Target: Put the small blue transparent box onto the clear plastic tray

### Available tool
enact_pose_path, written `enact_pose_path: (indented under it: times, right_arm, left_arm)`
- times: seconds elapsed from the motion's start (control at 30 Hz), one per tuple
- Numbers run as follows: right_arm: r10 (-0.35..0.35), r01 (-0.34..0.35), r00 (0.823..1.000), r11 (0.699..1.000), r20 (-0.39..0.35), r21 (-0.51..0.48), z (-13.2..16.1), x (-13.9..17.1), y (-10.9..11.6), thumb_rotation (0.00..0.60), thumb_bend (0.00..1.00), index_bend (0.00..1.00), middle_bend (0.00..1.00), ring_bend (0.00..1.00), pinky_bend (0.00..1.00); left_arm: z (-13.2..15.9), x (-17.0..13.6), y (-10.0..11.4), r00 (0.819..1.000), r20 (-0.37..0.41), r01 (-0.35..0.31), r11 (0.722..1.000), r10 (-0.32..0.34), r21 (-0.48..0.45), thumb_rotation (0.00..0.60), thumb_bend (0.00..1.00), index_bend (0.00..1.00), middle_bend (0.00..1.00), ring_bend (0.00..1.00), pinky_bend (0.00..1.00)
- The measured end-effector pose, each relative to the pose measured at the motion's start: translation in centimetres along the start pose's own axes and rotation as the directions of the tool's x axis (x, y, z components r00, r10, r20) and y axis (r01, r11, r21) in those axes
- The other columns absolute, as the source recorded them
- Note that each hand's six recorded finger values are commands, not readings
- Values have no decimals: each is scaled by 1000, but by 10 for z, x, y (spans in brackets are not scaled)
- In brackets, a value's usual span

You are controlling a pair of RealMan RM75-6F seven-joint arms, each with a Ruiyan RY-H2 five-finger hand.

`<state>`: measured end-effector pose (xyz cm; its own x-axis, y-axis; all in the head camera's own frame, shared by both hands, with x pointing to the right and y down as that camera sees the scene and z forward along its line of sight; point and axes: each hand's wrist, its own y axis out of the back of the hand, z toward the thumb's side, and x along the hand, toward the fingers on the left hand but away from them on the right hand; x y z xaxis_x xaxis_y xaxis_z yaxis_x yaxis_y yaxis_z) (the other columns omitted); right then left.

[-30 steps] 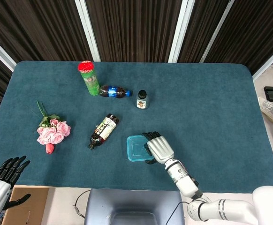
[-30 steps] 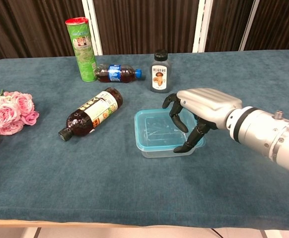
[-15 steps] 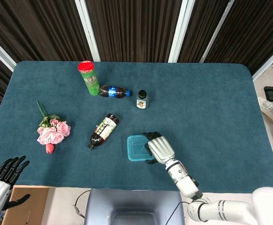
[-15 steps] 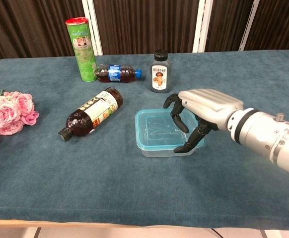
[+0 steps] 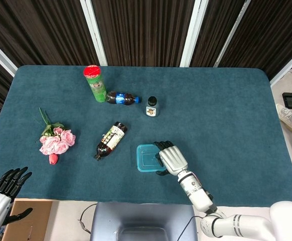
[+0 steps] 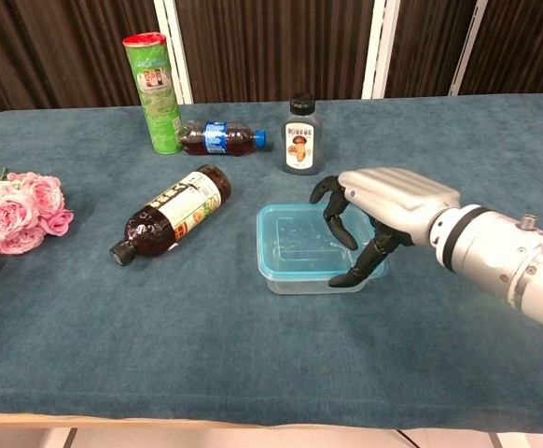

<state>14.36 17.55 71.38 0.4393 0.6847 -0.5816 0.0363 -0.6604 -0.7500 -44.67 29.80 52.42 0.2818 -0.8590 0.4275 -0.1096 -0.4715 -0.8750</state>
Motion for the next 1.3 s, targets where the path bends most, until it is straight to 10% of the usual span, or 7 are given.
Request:
enact_pose_path:
  times: [0.83, 1.3]
  right_arm:
    - [0, 0, 1000, 1000, -1, -5, 4, -3, 1, 600, 302, 743, 639, 381, 367]
    - [25, -25, 1000, 1000, -3, 13, 3, 0, 4, 600, 302, 470, 364, 157, 273]
  left_arm:
    - [-1, 0, 1, 1000, -2, 1, 1000, -1, -5, 600, 427, 0, 17, 16, 100]
    - [-2, -1, 2, 1000, -8, -6, 1000, 6, -8, 600, 427, 0, 19, 16, 100]
